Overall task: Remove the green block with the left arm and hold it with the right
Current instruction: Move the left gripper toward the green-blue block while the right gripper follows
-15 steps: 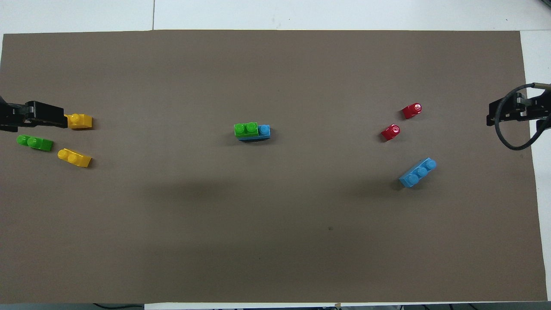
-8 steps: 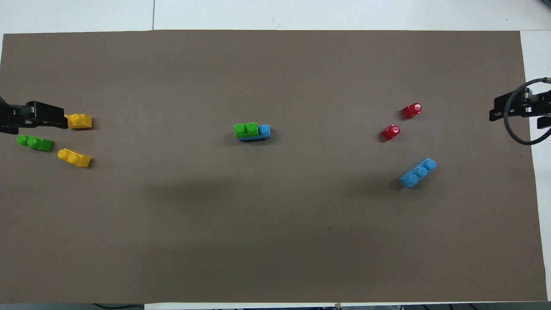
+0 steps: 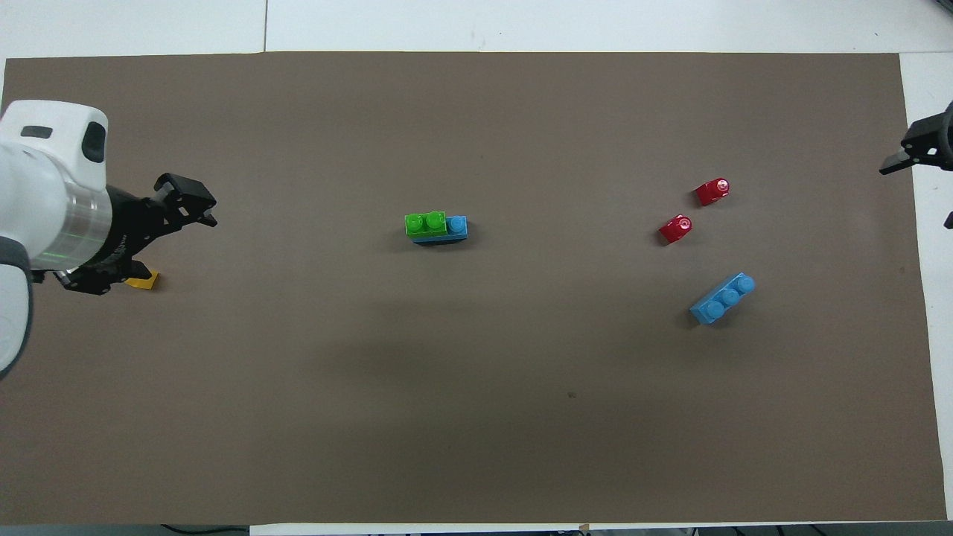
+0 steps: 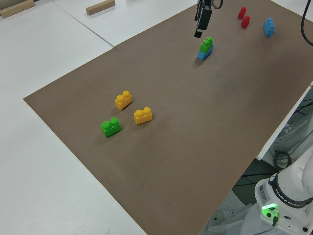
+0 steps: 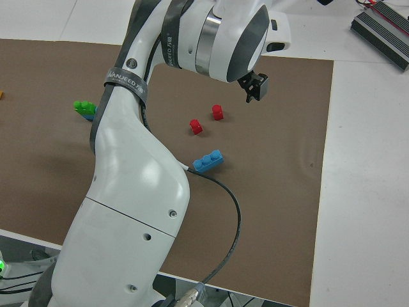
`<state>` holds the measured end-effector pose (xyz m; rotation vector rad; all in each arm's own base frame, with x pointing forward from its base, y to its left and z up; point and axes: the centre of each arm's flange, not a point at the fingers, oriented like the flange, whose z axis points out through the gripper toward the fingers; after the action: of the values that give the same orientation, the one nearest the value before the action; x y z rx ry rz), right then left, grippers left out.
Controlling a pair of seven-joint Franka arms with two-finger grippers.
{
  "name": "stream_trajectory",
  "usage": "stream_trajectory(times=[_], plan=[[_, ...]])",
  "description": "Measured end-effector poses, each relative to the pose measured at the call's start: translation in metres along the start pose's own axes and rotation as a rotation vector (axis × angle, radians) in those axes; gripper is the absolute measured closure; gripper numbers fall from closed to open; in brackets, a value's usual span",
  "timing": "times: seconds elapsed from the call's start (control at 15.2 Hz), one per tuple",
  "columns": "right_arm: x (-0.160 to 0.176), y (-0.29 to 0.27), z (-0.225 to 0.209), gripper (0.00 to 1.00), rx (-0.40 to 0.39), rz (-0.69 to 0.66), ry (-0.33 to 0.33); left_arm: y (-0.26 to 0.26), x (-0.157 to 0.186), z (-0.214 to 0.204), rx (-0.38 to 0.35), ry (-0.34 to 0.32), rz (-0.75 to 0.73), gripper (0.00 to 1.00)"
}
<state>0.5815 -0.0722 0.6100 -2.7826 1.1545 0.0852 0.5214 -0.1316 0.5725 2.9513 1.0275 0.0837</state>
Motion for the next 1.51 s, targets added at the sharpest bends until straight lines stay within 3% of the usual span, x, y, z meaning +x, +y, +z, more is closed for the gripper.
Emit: stream_trajectory(times=[0.2,0.46,0.59,0.79,1.25,1.51], plan=[[-0.027,-0.026,-0.005,0.00,0.013,0.174,-0.001,0.020,-0.032,0.007,-0.013,-0.001,-0.152,0.00],[-0.035,-0.040,-0.006,0.00,0.126,0.511,-0.143,0.036,-0.048,0.008,-0.077,-0.004,-0.334,0.00],[-0.034,-0.047,-0.001,0.00,0.146,0.619,-0.180,0.043,-0.055,0.014,-0.079,-0.010,-0.403,0.00],[-0.032,-0.063,0.017,0.00,0.155,0.676,-0.227,0.058,-0.065,0.035,-0.058,-0.028,-0.514,0.00],[-0.034,-0.099,0.085,0.00,0.141,0.703,-0.469,0.102,-0.082,0.091,-0.030,-0.099,-0.668,0.00],[-0.031,-0.108,0.116,0.00,0.143,0.689,-0.567,0.117,-0.084,0.103,-0.031,-0.108,-0.724,0.00]])
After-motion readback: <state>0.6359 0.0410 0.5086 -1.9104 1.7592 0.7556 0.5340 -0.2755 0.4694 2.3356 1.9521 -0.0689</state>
